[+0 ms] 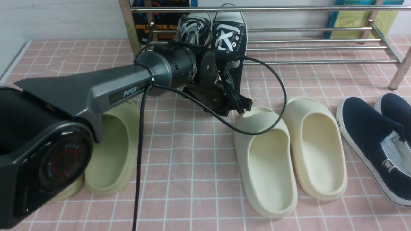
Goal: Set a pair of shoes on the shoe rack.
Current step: Use the left arm to put a shoe into the shoe rack
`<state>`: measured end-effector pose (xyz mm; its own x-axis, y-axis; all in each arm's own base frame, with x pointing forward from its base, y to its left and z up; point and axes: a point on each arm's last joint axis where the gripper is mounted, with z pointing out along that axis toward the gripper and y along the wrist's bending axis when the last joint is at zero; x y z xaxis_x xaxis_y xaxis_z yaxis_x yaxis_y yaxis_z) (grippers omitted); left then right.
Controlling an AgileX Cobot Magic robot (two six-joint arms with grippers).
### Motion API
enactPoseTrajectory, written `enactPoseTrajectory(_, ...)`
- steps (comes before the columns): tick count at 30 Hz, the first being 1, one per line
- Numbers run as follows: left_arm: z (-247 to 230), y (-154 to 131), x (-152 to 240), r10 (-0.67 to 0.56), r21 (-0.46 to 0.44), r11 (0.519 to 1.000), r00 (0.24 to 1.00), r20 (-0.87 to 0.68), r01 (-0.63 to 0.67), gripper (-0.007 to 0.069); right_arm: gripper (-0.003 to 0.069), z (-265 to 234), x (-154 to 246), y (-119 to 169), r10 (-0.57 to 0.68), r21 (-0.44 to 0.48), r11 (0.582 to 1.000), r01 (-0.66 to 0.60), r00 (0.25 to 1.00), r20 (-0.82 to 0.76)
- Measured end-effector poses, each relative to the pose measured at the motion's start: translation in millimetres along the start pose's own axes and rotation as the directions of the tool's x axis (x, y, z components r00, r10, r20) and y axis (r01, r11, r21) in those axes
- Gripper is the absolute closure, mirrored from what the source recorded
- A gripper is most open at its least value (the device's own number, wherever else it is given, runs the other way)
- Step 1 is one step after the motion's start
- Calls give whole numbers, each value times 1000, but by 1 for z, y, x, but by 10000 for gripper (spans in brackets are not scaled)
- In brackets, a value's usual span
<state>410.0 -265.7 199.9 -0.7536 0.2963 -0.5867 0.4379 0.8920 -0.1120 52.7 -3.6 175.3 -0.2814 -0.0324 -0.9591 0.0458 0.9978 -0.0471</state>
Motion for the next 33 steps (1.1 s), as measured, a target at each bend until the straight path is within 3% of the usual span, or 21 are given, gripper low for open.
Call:
enactPoseTrajectory(7, -20, -4, -24, -14, -24, 1000, 999, 33, 15, 620, 421, 0, 0, 0, 0, 0, 1000, 0, 1000, 0)
enactPoseTrajectory(16, -43, -6, -60, 33, -42, 999, 971, 235, -23, 620, 421, 0, 0, 0, -1, 0, 1000, 1, 1000, 0)
enactPoseTrajectory(20, -45, 5, -67, -52, -27, 998, 954, 297, 62, 618, 421, 0, 0, 0, -1, 0, 1000, 1, 1000, 0)
enactPoseTrajectory(26, -39, 24, -70, -76, -51, 994, 946, 317, 96, 619, 421, 0, 0, 0, -1, 0, 1000, 1, 1000, 0)
enactPoseTrajectory(33, -39, 25, -67, -79, -62, 993, 956, 284, 101, 617, 421, 0, 0, 0, 1, 0, 1000, -1, 1000, 0)
